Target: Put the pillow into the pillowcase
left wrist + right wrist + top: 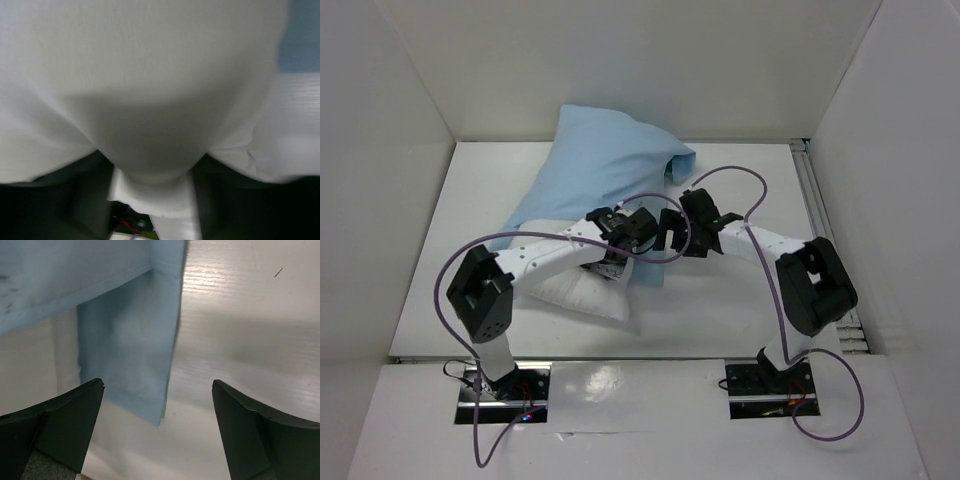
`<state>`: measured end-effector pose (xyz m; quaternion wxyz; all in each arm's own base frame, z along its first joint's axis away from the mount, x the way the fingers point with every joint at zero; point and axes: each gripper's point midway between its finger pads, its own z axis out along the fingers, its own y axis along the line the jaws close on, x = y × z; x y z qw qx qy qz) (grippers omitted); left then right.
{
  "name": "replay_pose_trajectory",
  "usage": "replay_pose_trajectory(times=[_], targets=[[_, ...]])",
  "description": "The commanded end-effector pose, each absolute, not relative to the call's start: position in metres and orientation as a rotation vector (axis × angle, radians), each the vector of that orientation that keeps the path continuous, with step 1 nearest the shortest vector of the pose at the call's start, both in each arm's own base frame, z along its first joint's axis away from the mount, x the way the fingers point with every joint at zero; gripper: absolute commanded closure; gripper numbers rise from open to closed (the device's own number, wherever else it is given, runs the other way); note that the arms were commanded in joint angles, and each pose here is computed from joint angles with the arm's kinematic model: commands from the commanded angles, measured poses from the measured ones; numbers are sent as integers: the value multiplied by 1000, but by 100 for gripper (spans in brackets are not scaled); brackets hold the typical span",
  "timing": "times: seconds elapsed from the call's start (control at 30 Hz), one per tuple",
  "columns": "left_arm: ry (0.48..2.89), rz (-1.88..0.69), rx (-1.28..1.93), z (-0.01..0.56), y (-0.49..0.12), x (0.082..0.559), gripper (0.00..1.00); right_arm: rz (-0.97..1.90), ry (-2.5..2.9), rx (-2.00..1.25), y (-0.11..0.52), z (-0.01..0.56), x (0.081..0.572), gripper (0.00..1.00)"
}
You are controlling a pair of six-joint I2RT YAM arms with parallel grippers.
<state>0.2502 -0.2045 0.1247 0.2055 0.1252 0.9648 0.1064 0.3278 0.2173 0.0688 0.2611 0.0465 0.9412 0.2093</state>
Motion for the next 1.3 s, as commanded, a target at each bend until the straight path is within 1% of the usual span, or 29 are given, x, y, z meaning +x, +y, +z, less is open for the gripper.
replay_pose_trajectory(times=[0.0,0.03,0.1,0.23,0.37,0.5,0.57,0.63,0.67,0.7,0.77,0.8,0.83,0.87,0.9,0.97,1.0,1.07,1.1,1.17,1.2,1.23,1.27], targets=[[2624,457,213,114,-191,274,45,525,2480,86,226,73,356,3],[2619,468,163,119,-185,279,99,518,2494,87,228,67,360,3],[2608,452,161,130,-183,282,100,501,2493,78,229,61,366,3],[2562,147,150,175,-197,295,100,540,2494,50,244,51,373,3],[2499,-45,114,218,-197,301,100,563,2476,44,256,40,391,3],[2453,-176,74,250,-192,302,100,668,2412,30,279,50,404,15],[2401,-245,73,272,-193,302,100,689,2368,25,285,67,416,48],[2388,-248,55,277,-190,305,100,716,2308,20,291,93,425,95],[2383,-263,47,281,-189,307,100,740,2270,-3,295,110,429,100],[2382,-257,30,281,-185,309,100,779,2199,-38,303,149,430,100],[2355,-302,-19,293,-190,319,100,822,2107,-110,314,199,429,100],[2344,-305,-55,297,-187,326,100,904,2017,-155,323,259,425,100],[2329,-328,-79,305,-189,331,100,942,1962,-202,328,292,417,100],[2285,-373,-119,325,-189,342,100,986,1830,-260,331,361,401,100],[2246,-403,-136,341,-191,344,100,1000,1767,-294,333,392,387,100],[2210,-393,-176,354,-190,360,100,1015,1669,-353,335,441,357,100],[2159,-412,-199,373,-190,365,100,1035,1631,-393,335,465,327,100],[2176,-399,-223,364,-195,376,100,1057,1629,-418,334,468,300,100],[2156,-399,-257,364,-198,379,100,1090,1675,-429,333,448,272,100],[2168,-385,-292,350,-205,383,100,1104,1749,-412,331,416,248,100],[2196,-358,-325,331,-208,385,100,1158,1796,-406,334,402,228,100],[2191,-382,-319,328,-219,385,100,1159,1861,-391,323,373,211,100],[2208,-382,-322,318,-225,386,100,1179,1901,-383,319,359,198,100]])
